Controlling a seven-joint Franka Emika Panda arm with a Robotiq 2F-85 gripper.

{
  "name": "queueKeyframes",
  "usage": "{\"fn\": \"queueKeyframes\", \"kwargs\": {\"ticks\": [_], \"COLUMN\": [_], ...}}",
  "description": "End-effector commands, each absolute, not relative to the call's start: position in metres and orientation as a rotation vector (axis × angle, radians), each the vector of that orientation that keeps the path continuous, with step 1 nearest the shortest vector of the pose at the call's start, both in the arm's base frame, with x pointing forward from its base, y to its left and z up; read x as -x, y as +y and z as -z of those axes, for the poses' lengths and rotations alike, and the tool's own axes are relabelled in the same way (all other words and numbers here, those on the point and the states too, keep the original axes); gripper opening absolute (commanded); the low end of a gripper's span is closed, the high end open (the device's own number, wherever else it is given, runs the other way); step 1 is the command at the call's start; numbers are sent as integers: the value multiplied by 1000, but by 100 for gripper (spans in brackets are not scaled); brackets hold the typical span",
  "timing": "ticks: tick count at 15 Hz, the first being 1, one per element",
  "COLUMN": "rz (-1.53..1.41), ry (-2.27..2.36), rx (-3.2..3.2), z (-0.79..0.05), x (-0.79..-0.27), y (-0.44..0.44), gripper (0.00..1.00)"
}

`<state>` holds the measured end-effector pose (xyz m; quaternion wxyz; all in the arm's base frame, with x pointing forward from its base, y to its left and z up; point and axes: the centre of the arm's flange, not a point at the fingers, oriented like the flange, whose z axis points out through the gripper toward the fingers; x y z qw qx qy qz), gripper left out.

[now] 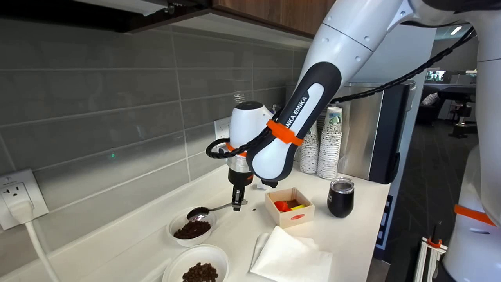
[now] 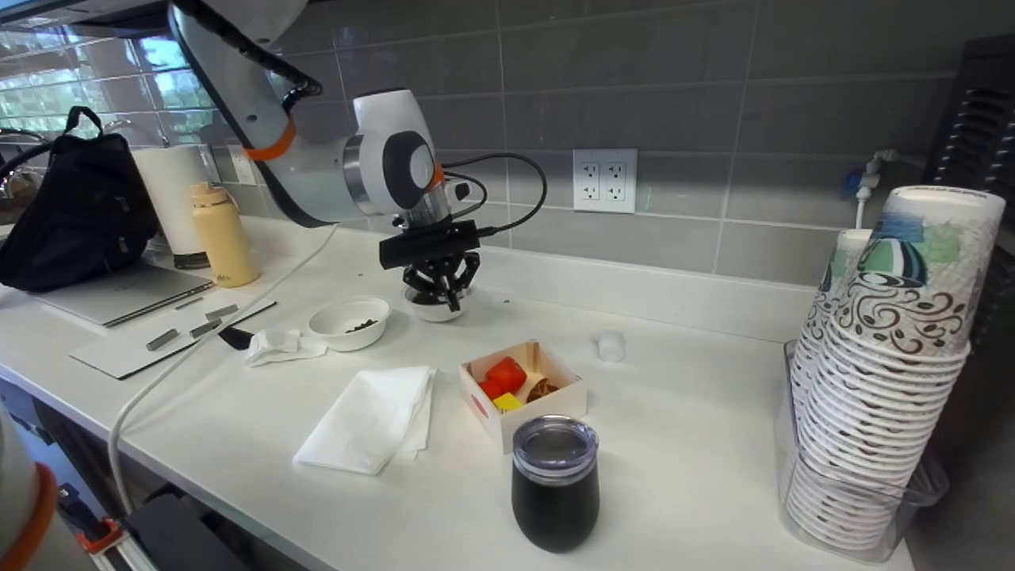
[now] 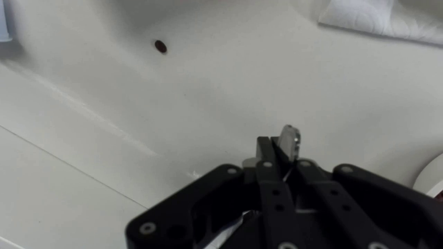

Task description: Move the contents of one bowl to the next bowl

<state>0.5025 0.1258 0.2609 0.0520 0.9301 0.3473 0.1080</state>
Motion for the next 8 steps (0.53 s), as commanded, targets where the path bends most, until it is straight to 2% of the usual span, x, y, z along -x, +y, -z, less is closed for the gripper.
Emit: {"fn": "queueKeyframes", "kwargs": {"ticks": [1,8], "rz": [-278,-277], "ry": [1070,1050], "rx": [-2784,-2735], "z": [-261,-264], "x": [-505,-512], "y": [139,147], "gripper": [1,1]}}
